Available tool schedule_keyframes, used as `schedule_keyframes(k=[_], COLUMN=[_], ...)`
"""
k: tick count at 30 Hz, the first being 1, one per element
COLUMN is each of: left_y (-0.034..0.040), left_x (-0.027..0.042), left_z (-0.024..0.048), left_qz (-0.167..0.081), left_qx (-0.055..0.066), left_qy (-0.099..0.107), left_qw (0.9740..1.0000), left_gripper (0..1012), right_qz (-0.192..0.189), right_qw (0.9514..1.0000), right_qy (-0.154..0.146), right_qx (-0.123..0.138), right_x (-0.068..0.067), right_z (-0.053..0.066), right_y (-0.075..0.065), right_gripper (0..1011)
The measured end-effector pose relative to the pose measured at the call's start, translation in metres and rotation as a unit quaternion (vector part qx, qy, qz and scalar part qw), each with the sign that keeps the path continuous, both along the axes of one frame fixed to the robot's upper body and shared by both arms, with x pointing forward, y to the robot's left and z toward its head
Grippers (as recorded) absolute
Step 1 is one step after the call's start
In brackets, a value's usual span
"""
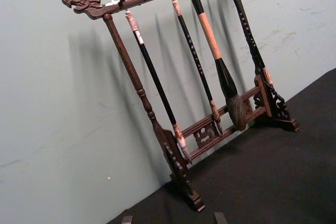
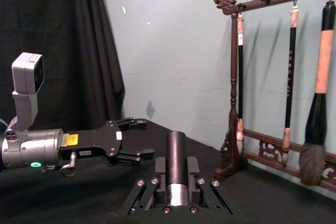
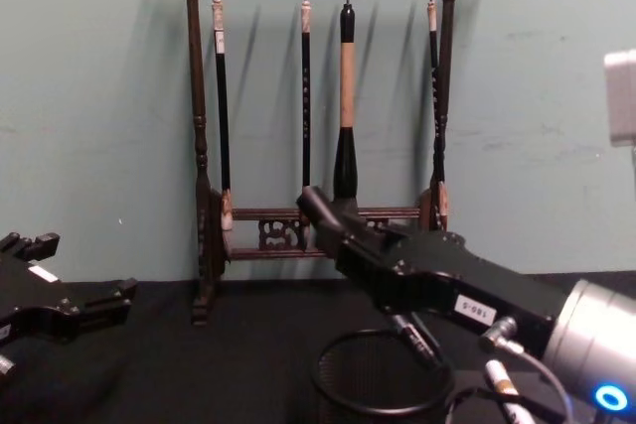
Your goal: Pick up the water-based marker from the table and place it into the pen holder.
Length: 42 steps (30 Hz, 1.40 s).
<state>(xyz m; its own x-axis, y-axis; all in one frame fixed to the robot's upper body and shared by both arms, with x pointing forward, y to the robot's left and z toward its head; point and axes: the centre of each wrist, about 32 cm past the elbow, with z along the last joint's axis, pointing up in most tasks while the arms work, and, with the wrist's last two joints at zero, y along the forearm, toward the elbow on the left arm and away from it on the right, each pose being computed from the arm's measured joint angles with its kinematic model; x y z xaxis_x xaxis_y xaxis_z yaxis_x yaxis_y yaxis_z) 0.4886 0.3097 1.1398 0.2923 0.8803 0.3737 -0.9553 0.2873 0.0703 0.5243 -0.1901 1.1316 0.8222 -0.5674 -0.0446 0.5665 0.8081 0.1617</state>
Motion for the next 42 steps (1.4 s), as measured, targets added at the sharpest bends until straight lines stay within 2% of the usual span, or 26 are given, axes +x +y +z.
schedule_keyframes(k=[16,27,36,40,42], left_y=[0.0,0.0,0.0,0.0,0.0], left_x=[0.0,0.0,0.0,0.0,0.0], left_z=[0.0,0.0,0.0,0.0,0.0], left_qz=[0.0,0.0,0.0,0.0,0.0], left_qx=[0.0,0.0,0.0,0.0,0.0], left_qy=[0.0,0.0,0.0,0.0,0.0], left_qw=[1.0,1.0,1.0,1.0,1.0], left_gripper=[1001,1001,1001,1001,1001], right_qz=[0.009,0.003,0.004,0.004,0.004], right_qw=[0.9998,0.9997,0.9997,0.9997,0.9997], right_qy=[0.017,0.018,0.017,0.018,0.018], right_qx=[0.0,-0.017,-0.016,-0.015,-0.015], right_x=[0.003,-0.002,-0.002,-0.002,-0.002], right_z=[-0.009,-0.012,-0.012,-0.012,-0.012], right_y=[0.011,0.012,0.012,0.012,0.012], right_gripper=[236,236,236,291,369])
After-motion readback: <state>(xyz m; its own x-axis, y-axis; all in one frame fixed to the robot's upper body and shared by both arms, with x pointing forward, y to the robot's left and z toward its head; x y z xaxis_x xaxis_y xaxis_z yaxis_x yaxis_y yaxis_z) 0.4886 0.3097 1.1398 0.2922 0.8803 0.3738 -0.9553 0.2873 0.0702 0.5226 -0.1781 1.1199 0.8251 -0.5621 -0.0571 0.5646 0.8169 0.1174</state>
